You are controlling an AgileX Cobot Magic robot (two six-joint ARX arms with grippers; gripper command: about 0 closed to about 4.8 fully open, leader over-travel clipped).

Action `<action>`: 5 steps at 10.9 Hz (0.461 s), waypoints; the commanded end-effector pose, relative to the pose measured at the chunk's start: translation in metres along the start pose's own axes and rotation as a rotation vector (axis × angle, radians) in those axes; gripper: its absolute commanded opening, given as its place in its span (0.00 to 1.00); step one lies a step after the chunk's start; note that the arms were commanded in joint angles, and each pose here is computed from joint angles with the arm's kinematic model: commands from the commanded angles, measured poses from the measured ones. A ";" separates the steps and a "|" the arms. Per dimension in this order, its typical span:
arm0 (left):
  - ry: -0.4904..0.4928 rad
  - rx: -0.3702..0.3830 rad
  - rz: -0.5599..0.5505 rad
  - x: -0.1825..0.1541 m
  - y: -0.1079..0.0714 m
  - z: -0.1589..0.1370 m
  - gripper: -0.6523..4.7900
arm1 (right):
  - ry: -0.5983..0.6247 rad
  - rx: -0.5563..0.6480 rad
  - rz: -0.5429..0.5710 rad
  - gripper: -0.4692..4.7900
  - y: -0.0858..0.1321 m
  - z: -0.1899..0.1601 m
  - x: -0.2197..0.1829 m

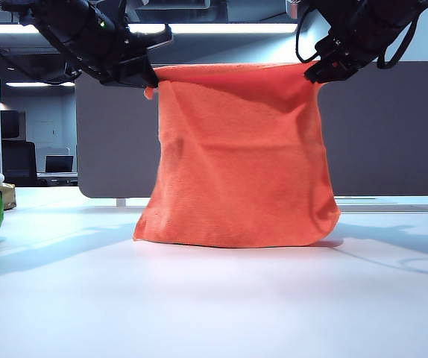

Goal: Pick up the cloth from the table and use it to cover the mirror.

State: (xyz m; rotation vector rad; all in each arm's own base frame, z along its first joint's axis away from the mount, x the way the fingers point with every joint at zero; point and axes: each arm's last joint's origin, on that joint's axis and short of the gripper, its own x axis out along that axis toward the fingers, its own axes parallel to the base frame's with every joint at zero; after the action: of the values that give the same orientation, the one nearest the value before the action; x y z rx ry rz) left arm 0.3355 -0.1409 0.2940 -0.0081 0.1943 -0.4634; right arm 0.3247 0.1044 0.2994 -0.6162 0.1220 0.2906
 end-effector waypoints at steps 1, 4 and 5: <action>-0.054 0.008 0.014 0.001 0.001 0.005 0.11 | -0.038 0.006 -0.040 0.09 -0.004 0.005 0.001; -0.103 0.011 0.032 0.005 0.002 0.007 0.11 | -0.064 0.012 -0.081 0.09 -0.012 0.008 0.003; -0.105 0.012 0.036 0.005 0.002 0.008 0.11 | -0.063 0.012 -0.083 0.09 -0.012 0.008 0.003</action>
State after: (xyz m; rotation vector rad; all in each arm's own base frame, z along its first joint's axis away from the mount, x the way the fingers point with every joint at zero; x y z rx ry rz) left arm 0.3414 -0.1428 0.2952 -0.0179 0.1230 -0.4516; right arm 0.3303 0.1023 0.3072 -0.6035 0.0601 0.2598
